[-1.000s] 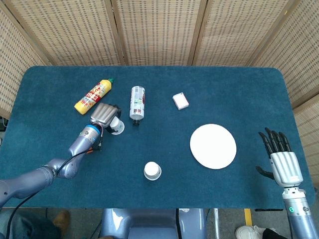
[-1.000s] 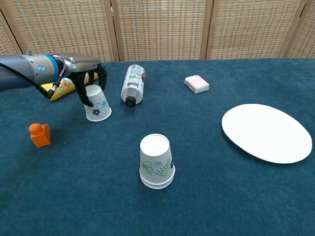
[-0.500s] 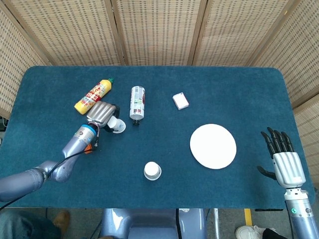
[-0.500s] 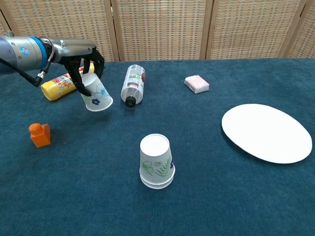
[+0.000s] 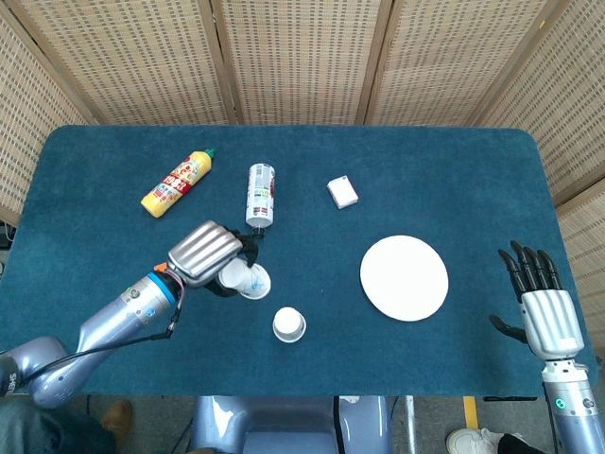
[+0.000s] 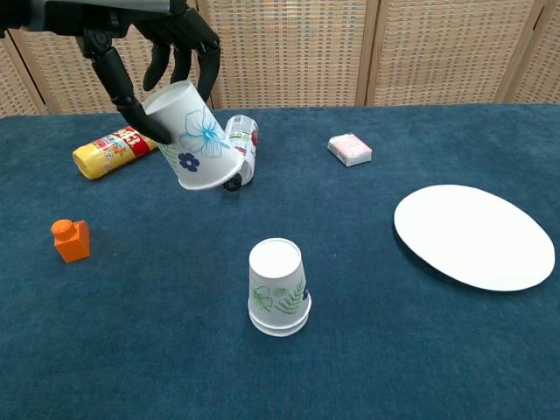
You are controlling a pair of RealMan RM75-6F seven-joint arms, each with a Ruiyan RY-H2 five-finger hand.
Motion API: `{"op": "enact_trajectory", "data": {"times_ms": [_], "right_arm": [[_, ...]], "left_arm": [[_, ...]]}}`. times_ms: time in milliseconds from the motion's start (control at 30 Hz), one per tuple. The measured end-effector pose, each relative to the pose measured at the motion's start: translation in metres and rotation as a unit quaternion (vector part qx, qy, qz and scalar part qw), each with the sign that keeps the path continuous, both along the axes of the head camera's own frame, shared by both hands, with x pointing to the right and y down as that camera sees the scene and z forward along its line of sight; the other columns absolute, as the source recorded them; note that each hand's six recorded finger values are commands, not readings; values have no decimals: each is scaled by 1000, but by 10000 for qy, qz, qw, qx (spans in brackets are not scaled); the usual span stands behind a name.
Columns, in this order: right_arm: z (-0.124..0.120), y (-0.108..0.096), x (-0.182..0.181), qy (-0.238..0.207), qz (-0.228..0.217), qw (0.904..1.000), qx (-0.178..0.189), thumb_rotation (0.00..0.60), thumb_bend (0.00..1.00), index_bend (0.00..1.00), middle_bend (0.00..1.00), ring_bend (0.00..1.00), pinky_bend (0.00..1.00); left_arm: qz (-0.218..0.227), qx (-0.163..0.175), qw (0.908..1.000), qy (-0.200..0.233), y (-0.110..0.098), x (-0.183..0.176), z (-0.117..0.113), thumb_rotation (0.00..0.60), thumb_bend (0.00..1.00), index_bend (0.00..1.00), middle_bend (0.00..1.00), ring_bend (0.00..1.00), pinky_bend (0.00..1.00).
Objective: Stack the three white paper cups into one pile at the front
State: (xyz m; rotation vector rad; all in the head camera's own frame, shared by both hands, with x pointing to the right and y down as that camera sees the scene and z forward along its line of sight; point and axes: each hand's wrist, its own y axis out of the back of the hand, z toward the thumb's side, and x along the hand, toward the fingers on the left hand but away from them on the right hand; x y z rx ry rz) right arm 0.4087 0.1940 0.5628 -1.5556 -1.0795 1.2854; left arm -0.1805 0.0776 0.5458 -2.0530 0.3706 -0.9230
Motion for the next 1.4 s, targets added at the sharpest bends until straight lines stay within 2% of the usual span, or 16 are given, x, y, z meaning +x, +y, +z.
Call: {"op": "enact_trajectory", "data": {"times_ms": [100,333,733,1033,1067,1133,1200,1233,1300,1400], "right_arm": [[-1,0,0,8,-9,10000,3,600,0,39,0,0,0],[-2,1,-1,-16,-29,10000,5,600,0,41,0,0,0],[-7,0,3,-55,21,10000,58,600,0,49,0,0,0],[-10,-1,6,-92,46,9999,84,600,0,49,0,0,0],[-11,0,6,-94,48,9999,84,600,0,49,0,0,0],[-11,-1,6,-100,53,9999,91,600,0,49,0,0,0],[-12,-1,6,-109,59,9999,100,600,0,49,0,0,0],[-12,-1,6,-111,60,9999,101,600,0,49,0,0,0],[-13,0,7,-107,57,9999,106,600,0,49,0,0,0],[-13,0,7,-101,57,9999,104,600,0,49,0,0,0]], "left_arm": [[402,-60,9992,11,21,11,-3,600,92,587,456,481,538],[863,41,9962,-120,37,31,6,600,92,585,456,481,534],[1128,87,9929,-371,49,75,27,600,92,582,456,481,532],[1256,160,9901,-610,58,92,38,600,93,558,445,474,503],[1274,174,9897,-635,59,92,38,600,92,524,413,439,458],[1315,203,9886,-699,62,94,41,600,55,360,261,282,325],[1339,175,9880,-755,65,93,45,600,3,88,46,56,131],[1360,146,9874,-792,67,93,47,600,0,36,12,18,80],[1374,106,9869,-841,68,91,50,600,0,0,0,0,4],[1276,37,9886,-796,67,89,47,600,0,0,0,0,0]]}}
